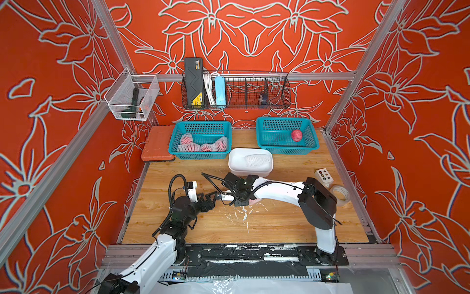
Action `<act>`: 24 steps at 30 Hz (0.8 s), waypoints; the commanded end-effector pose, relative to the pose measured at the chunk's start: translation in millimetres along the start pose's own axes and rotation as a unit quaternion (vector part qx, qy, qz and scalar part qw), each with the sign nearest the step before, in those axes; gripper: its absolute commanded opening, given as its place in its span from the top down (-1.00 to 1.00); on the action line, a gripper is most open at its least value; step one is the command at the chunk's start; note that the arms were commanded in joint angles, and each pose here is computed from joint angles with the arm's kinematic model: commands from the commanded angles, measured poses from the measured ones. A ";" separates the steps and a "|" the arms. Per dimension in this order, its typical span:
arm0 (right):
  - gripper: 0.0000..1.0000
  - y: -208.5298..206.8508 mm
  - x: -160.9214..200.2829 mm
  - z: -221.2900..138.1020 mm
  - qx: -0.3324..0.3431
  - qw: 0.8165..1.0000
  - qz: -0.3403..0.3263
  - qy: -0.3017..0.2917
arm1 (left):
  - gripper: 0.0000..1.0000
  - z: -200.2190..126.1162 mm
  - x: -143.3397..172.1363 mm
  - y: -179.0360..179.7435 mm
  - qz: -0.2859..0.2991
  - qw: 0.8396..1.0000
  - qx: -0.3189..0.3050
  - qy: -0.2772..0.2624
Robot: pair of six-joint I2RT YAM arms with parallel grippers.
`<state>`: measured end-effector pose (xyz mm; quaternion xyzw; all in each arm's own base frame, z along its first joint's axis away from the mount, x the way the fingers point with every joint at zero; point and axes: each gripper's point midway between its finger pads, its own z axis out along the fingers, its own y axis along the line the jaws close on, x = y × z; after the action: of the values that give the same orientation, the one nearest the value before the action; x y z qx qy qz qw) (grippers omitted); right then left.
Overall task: Remove foam nets from apples
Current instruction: Remove the foam net from the apple.
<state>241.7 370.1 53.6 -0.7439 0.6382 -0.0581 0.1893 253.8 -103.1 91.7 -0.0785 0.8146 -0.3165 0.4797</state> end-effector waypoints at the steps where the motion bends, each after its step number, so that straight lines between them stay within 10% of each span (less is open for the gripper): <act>1: 0.39 -20.9 -16.2 -29.5 0.040 0.997 0.022 -0.061 | -0.84 -0.9 -11.6 -14.8 0.016 0.999 0.028 -0.015; 9: 0.55 -34.3 -13.5 -66.8 0.039 0.982 0.088 -0.162 | -0.85 -2.1 -37.0 -37.7 0.050 0.997 0.053 -0.033; 17: -0.04 -40.3 -3.5 -70.7 0.045 0.982 0.112 -0.146 | -0.88 3.4 -28.9 -57.4 0.072 0.991 0.108 -0.005; 24: -0.21 -73.5 6.0 -154.2 0.124 0.911 0.233 -0.316 | -0.81 21.8 1.4 -88.6 0.084 0.982 0.154 0.076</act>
<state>252.5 339.8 167.4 -0.5987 0.6949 0.1017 0.3851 256.6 -164.8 124.9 0.0609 0.8074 -0.3720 0.4539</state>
